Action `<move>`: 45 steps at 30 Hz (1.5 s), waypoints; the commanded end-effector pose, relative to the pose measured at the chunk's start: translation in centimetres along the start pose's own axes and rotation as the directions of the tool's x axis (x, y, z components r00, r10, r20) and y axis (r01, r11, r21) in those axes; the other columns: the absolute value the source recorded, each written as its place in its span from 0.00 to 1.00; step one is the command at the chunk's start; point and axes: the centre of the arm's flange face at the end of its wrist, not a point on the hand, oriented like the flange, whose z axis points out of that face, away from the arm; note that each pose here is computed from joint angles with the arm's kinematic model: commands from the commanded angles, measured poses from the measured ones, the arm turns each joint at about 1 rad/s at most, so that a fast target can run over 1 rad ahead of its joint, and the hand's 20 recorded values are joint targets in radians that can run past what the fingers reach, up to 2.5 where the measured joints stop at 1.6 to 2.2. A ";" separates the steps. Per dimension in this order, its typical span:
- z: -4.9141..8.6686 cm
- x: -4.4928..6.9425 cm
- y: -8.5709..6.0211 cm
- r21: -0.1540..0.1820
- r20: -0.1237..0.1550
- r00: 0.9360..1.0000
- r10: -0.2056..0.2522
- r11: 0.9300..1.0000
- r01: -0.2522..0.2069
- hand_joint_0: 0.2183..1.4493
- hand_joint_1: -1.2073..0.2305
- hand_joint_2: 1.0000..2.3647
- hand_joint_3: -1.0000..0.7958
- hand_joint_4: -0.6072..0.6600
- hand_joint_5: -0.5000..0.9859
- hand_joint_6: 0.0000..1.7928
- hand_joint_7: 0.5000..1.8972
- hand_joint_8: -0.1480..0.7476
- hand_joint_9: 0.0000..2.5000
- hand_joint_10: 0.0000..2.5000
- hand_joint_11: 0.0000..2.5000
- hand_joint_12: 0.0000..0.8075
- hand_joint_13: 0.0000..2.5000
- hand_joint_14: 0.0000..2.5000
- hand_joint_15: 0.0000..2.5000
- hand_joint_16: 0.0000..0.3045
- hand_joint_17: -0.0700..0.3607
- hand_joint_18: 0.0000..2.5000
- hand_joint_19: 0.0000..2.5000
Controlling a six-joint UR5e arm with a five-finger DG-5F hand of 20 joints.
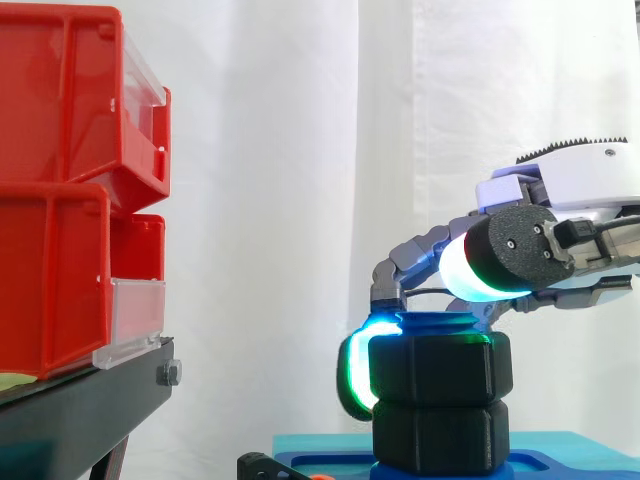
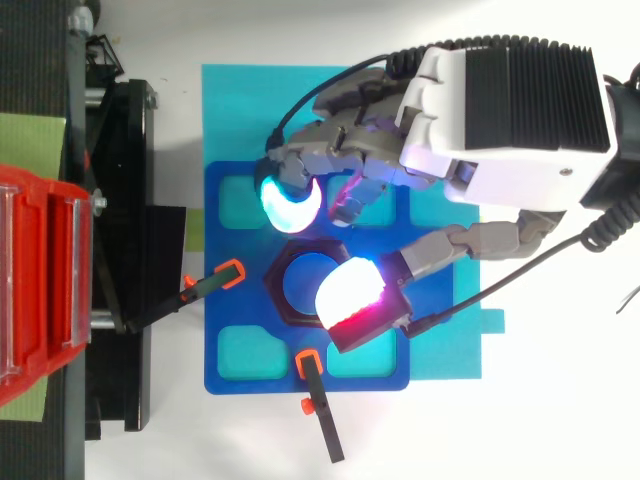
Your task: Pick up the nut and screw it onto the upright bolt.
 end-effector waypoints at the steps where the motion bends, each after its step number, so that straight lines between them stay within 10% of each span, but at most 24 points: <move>1: 0.0 0.0 -0.1 -0.003 0.001 1.000 0.000 1.000 0.000 0.21 0.63 0.00 0.28 0.63 0.25 0.28 0.22 0.44 0.39 0.00 0.00 0.36 0.21 0.00 0.00 0.13 0.37 0.13 0.06; 24: 0.2 0.6 1.3 -0.020 0.005 1.000 -0.004 1.000 0.004 0.20 0.69 0.00 0.28 0.58 0.22 0.28 0.10 0.42 0.19 0.00 0.00 0.40 0.07 0.00 0.00 0.15 0.40 0.00 0.00; 45: 0.1 1.1 1.7 -0.012 -0.009 1.000 -0.002 1.000 0.002 0.22 0.67 0.00 0.28 0.65 0.32 0.28 0.45 0.45 0.26 0.00 0.00 0.38 0.12 0.00 0.00 0.13 0.38 0.00 0.00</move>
